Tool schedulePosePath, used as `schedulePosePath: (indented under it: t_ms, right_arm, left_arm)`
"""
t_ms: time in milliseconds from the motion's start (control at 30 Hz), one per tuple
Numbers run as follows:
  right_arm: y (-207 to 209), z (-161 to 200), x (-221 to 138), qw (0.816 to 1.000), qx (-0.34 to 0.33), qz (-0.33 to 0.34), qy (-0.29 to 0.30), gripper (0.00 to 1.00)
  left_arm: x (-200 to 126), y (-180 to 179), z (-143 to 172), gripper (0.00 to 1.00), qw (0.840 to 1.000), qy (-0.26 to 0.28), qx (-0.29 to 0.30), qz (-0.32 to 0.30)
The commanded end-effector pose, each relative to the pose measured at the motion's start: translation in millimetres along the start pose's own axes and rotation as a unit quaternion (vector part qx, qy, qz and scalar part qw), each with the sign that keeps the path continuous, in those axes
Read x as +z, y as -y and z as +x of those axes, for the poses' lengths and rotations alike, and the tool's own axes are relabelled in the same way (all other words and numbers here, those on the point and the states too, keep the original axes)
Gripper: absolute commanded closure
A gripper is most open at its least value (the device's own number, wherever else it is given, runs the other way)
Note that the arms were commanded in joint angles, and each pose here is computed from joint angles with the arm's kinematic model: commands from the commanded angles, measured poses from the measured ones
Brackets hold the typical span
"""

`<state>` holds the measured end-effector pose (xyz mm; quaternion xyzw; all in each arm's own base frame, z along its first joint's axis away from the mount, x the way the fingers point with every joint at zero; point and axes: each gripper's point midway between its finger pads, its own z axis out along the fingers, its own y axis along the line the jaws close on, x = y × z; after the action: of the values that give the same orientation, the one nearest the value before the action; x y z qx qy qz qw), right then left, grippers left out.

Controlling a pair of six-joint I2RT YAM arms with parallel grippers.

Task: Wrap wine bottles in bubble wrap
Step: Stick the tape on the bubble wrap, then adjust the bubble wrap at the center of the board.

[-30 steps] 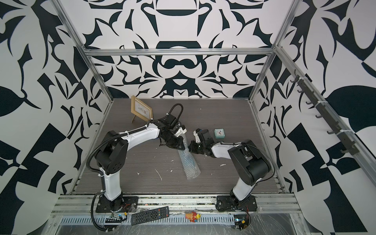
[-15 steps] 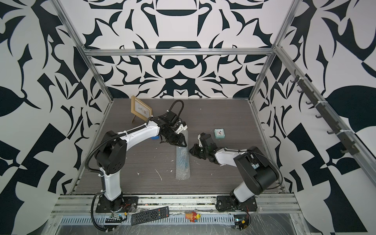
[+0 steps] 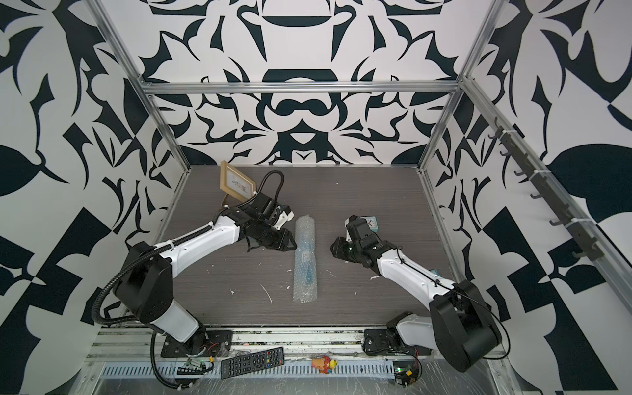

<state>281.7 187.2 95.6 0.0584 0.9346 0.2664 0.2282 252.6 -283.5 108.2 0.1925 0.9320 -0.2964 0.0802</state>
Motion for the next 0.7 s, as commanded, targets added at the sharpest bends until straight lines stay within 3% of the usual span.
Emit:
schedulePosePath:
  t_ms: [0, 167, 300, 467, 600, 667]
  right_arm:
    - [-42.8, -26.0, -5.9, 0.998, -0.043, -0.044, 0.016, 0.55]
    - [-81.5, -51.0, 19.3, 0.995, -0.075, -0.069, 0.002, 0.53]
    - [-85.9, -71.4, 48.9, 0.995, -0.090, -0.047, 0.003, 0.55]
    - [-91.8, -78.6, 75.4, 0.994, -0.094, -0.050, -0.017, 0.69]
    - [-81.3, -76.3, 89.4, 0.996, -0.085, -0.032, -0.022, 0.92]
    - [-72.7, -76.2, 94.3, 0.996, -0.084, -0.014, -0.020, 0.98]
  left_arm:
    - [-2.4, 7.6, 2.6, 0.56, 0.999, 0.026, -0.022, 0.027]
    - [15.3, 15.2, 24.6, 0.57, 0.998, 0.018, -0.038, 0.039]
    - [27.6, 23.7, 38.6, 0.56, 0.998, 0.015, -0.043, 0.043]
    - [39.8, 33.7, 50.5, 0.52, 0.998, 0.006, -0.039, 0.045]
    - [49.6, 30.4, 59.9, 0.51, 0.998, -0.006, -0.043, 0.035]
    - [56.2, 26.4, 66.8, 0.51, 0.998, -0.018, -0.047, 0.027]
